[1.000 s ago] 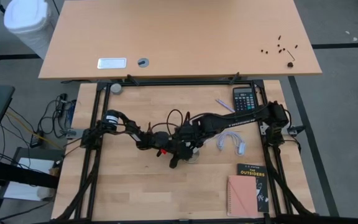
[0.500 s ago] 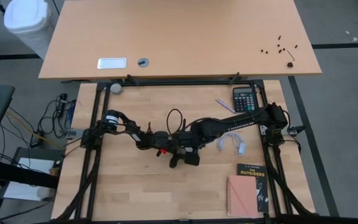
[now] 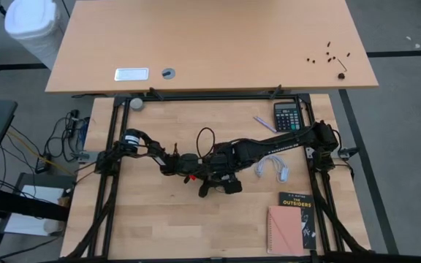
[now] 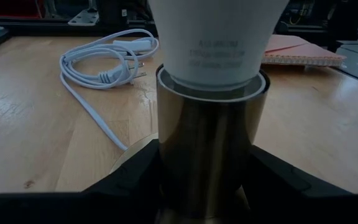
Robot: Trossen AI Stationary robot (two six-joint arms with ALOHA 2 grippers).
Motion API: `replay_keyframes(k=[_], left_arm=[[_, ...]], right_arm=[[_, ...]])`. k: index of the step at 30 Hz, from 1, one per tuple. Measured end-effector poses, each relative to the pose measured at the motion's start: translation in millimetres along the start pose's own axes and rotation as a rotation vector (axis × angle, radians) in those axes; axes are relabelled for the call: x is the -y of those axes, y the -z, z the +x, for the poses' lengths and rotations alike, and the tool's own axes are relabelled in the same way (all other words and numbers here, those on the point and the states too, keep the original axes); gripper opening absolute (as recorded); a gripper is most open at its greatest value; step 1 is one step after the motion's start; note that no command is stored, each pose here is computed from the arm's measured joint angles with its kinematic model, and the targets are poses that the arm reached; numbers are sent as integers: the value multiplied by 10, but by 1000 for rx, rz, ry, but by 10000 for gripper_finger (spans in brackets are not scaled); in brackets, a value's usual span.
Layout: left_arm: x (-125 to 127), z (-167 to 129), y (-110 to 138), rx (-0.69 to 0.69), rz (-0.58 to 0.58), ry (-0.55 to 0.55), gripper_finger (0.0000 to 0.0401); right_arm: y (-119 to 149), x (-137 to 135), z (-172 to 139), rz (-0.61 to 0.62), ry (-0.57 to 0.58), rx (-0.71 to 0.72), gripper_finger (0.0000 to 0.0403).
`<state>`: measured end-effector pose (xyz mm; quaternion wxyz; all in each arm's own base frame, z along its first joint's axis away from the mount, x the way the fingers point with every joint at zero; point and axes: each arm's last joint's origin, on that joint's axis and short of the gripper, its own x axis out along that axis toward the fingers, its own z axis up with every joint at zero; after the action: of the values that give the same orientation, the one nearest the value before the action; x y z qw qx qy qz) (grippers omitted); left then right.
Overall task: Screw lightbulb
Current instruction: Insert the light bulb into the lamp
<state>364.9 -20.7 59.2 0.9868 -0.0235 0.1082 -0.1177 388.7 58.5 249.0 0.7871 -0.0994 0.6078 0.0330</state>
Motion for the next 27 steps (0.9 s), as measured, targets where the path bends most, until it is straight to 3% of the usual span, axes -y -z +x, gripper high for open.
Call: replay_keyframes(k=[9, 27], left_arm=[[3, 0, 7, -7, 27, 12, 198], [9, 0, 10, -11, 51, 33, 198]], right_arm=[[-29, -69, 217, -222, -17, -45, 344], [-46, -96, 226, -540, -15, -32, 336]])
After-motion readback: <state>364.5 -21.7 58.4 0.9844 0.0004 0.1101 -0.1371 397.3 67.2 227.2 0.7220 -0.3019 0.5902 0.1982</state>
